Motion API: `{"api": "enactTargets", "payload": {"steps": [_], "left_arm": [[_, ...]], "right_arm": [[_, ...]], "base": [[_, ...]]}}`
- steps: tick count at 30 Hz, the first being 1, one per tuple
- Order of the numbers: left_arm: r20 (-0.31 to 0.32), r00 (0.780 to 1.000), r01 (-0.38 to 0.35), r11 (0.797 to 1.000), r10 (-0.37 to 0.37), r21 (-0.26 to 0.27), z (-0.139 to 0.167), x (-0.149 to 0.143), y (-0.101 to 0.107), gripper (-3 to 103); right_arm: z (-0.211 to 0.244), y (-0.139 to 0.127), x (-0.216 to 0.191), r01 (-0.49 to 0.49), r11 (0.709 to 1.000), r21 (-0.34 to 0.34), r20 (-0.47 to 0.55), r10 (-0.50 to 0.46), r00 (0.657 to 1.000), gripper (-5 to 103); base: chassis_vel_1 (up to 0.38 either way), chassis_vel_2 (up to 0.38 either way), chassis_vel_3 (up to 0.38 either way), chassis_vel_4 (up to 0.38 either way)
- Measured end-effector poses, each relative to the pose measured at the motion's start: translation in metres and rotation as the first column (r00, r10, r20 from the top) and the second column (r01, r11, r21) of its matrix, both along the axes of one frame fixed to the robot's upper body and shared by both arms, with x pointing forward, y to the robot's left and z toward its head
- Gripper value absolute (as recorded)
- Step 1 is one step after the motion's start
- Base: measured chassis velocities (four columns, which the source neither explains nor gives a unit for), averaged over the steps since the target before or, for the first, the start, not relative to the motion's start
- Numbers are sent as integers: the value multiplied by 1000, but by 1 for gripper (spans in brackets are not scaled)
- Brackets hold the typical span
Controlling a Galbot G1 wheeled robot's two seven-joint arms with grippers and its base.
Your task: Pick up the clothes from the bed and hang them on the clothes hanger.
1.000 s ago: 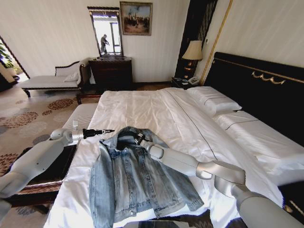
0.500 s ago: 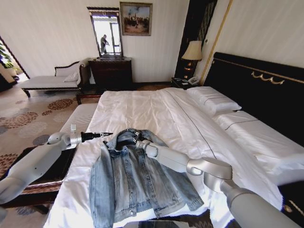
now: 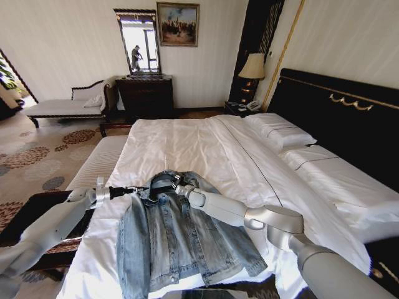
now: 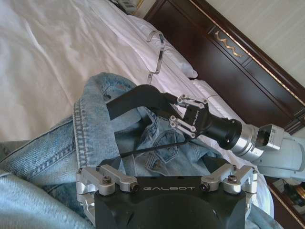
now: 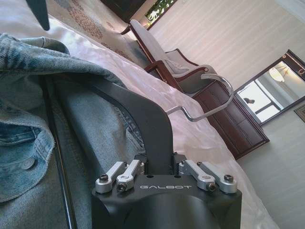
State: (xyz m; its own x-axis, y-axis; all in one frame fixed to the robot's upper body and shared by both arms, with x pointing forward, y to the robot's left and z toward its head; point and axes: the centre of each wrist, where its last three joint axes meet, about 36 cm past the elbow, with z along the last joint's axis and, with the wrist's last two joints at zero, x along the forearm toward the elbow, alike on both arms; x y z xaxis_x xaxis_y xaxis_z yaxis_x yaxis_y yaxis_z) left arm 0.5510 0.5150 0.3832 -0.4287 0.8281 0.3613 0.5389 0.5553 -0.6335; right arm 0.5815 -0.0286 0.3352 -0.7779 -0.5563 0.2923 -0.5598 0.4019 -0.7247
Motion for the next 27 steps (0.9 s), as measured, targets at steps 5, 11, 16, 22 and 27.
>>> {"api": "enactTargets", "payload": {"steps": [5,11,16,22,27], "left_arm": [[-19,1000,2,1000,-1,15,-8,-10,8,98],[-23,999,-33,998,35,46,-19,-20,30,98],[-16,997,-73,996,73,47,-21,-20,43,98],[-8,995,-103,995,103,16,-27,-9,40,98],[-1,993,-118,993,118,0,-29,-1,37,98]], "right_arm": [[1,-2,1,2,1000,4,0,-2,1000,26],[2,0,-1,3,1000,15,-5,-3,1000,26],[0,1,-3,7,1000,24,-13,-7,1000,26],[5,3,-5,10,999,52,-18,-9,1000,26],[9,3,-8,-11,996,86,-24,13,1000,26]], "base": [[0,0,0,0],[0,0,0,0],[0,0,0,0],[0,0,0,0],[0,0,0,0]]}}
